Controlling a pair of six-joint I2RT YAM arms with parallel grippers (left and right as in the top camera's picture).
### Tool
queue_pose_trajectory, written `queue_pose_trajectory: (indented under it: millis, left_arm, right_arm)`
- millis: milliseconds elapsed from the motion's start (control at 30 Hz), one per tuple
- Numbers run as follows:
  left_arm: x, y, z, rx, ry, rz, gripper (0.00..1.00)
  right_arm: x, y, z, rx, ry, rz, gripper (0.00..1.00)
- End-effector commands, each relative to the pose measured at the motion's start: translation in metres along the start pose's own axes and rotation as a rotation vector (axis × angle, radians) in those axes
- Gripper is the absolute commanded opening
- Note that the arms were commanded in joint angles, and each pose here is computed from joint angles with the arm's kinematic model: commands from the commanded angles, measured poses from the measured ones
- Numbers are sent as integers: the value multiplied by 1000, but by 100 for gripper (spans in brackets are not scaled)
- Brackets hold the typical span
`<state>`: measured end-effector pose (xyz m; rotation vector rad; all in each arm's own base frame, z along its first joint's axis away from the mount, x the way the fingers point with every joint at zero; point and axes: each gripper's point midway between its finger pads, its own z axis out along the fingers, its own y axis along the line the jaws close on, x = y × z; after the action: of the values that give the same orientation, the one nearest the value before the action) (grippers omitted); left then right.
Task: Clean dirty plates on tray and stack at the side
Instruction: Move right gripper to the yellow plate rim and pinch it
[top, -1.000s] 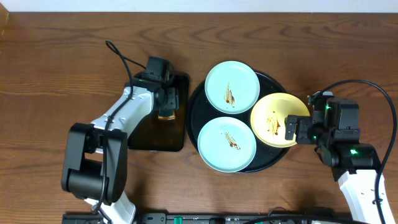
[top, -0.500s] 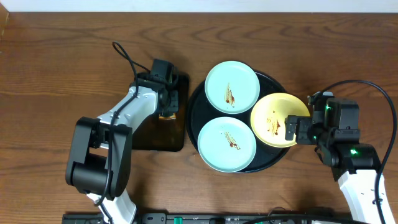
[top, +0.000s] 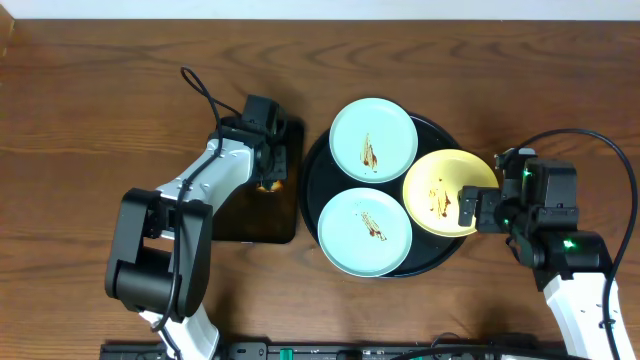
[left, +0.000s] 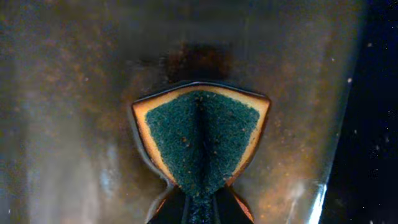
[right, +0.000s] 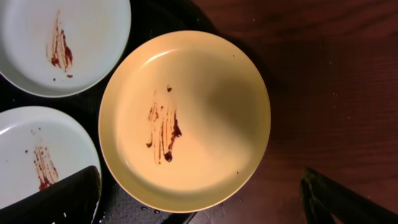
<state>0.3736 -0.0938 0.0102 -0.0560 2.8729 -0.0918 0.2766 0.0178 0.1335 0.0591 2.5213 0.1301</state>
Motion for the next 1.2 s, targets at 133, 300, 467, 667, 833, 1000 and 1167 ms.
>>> queue_pose_trajectory:
  millis: [133, 300, 467, 667, 833, 1000, 1167]
  left_arm:
    - [-16, 2, -62, 19, -105, -15, 8]
    - [-12, 2, -79, 29, -112, -14, 8]
    - [-6, 4, -80, 23, -91, -14, 8]
    - [-5, 4, -79, 21, -87, -14, 7]
    - [-5, 4, -79, 21, -86, -14, 8]
    - [-5, 4, -79, 21, -86, -14, 8]
    - [-5, 4, -79, 21, -86, -14, 7]
  right_arm:
    - [-22, 2, 5, 0, -54, -2, 98]
    - [-17, -23, 23, 96, -2, 46, 93]
    - [-18, -52, 35, 145, 10, 121, 90]
    - [-5, -60, 54, 123, 84, 166, 82]
    - [11, -55, 75, 80, 168, 165, 74]
    - [20, -52, 88, 56, 213, 173, 70]
    - [29, -51, 98, 41, 251, 183, 60]
